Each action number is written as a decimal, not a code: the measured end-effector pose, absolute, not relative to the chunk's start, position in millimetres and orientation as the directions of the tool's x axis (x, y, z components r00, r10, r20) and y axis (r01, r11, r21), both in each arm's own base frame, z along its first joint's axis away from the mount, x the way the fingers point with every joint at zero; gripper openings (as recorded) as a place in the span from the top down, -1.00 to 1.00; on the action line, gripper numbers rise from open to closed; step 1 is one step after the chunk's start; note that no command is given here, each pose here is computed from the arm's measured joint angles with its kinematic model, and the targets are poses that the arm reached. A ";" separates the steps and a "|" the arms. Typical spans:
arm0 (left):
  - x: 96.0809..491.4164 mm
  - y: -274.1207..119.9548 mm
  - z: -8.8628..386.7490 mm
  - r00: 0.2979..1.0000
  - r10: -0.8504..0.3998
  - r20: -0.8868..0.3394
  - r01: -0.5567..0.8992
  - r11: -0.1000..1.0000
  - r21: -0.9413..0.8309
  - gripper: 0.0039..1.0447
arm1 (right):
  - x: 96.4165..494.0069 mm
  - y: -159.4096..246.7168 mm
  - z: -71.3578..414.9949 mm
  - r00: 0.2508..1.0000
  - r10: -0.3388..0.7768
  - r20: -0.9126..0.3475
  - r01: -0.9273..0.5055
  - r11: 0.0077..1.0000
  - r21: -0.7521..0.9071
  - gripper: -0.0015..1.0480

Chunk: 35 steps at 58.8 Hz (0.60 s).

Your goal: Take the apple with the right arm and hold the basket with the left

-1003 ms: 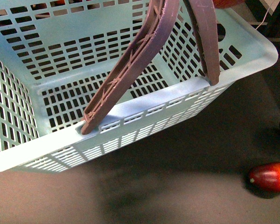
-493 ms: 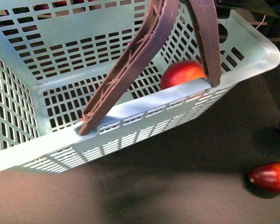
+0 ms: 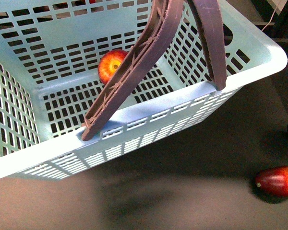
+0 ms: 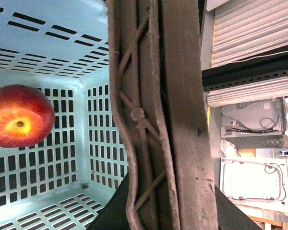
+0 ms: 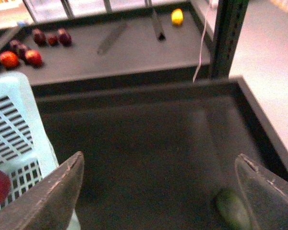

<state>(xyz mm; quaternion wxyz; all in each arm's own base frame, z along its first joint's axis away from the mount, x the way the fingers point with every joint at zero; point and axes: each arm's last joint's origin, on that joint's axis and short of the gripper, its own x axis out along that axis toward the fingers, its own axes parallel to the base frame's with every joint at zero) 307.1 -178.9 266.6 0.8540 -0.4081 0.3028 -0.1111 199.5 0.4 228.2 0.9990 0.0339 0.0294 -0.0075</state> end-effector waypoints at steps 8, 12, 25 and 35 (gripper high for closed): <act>307.1 -179.0 266.6 0.792 -0.437 -0.427 -0.057 0.642 -0.764 0.70 | 182.2 0.7 216.4 1.000 0.004 0.001 -0.004 1.000 0.027 -0.08; 307.2 -178.8 266.6 0.792 -0.436 -0.427 -0.058 0.643 -0.764 0.70 | 176.2 0.6 208.4 1.000 0.003 -0.009 -0.003 1.000 0.020 0.12; 307.2 -178.9 266.6 0.790 -0.440 -0.427 -0.056 0.642 -0.765 0.70 | 153.2 0.5 189.8 1.000 0.003 -0.009 -0.003 1.000 0.005 0.96; 307.3 -178.6 266.6 0.794 -0.433 -0.427 -0.058 0.644 -0.763 0.70 | 141.3 0.4 181.7 1.000 0.003 -0.010 -0.003 1.000 0.005 0.96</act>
